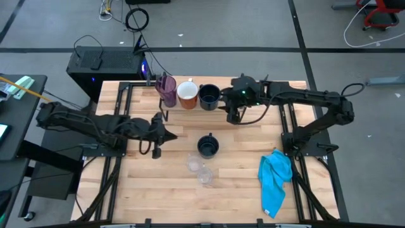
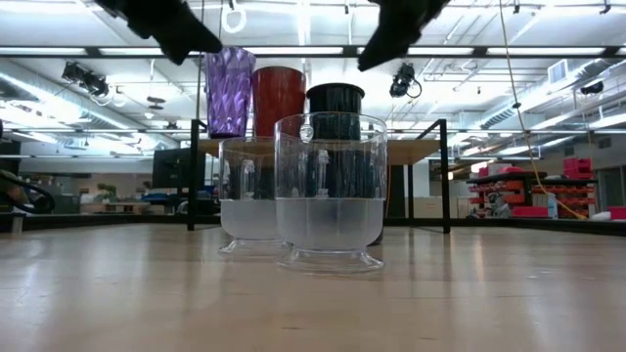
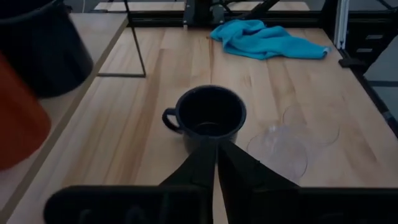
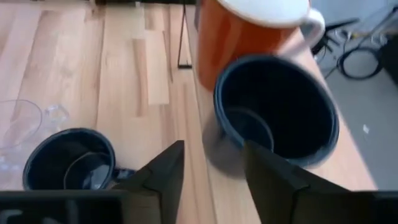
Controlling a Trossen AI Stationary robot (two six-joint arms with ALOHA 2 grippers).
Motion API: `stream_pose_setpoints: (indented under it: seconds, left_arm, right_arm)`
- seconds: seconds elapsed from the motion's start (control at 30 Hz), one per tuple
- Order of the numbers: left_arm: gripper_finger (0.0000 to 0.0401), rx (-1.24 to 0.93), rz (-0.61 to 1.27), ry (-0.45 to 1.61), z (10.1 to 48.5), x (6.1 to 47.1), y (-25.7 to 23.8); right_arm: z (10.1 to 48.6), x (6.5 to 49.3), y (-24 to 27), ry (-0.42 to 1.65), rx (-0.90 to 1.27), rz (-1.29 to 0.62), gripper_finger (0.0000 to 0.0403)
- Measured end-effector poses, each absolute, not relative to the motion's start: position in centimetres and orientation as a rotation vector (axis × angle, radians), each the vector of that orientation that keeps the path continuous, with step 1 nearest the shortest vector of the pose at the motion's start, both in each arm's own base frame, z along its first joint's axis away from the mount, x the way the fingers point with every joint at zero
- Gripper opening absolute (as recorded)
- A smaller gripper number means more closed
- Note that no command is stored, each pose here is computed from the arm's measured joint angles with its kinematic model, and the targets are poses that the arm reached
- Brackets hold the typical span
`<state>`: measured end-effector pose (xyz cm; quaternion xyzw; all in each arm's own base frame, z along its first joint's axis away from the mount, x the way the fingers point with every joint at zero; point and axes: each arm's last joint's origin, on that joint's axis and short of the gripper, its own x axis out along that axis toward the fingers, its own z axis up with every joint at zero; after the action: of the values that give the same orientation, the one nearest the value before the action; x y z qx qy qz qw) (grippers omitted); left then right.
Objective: Stack small to large cups/mugs on shelf
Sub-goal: Adjust the dark blue mug on the shelf
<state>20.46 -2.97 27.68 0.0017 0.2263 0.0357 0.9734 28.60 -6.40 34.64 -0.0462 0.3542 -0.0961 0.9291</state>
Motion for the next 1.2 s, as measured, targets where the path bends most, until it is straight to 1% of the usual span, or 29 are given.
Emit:
stream_pose_setpoints:
  seconds: [0.17,0.3,0.43,0.57,0.77,1.0,1.2]
  left_arm:
    - [0.0028,0.004,0.080,0.442,27.2,19.3,-2.7]
    - [0.0020,0.008,0.110,0.421,27.0,18.3,-2.5]
    - [0.0017,0.012,0.132,0.386,26.9,17.2,-2.2]
    - [0.0021,0.008,0.152,0.348,26.9,16.1,-1.9]
    - [0.0018,0.006,0.165,0.278,27.5,14.7,-1.7]
    - [0.0015,-0.014,0.195,0.182,27.9,13.6,-1.4]
    - [0.0022,-0.050,0.194,0.103,28.8,12.4,-1.1]
  right_arm:
    - [35.2,30.6,-6.6,0.734,-0.170,-0.159,0.0204]
    - [35.0,32.2,-7.1,0.784,-0.199,-0.141,0.0210]
    - [34.7,33.6,-7.5,0.815,-0.229,-0.143,0.0202]
    - [34.8,34.4,-7.8,0.844,-0.238,-0.160,0.0192]
    - [34.3,35.2,-8.2,0.904,-0.230,-0.159,0.0185]
    - [34.0,35.5,-8.6,0.916,-0.231,-0.163,0.0182]
    - [33.9,35.2,-9.4,0.935,-0.212,-0.177,0.0152]
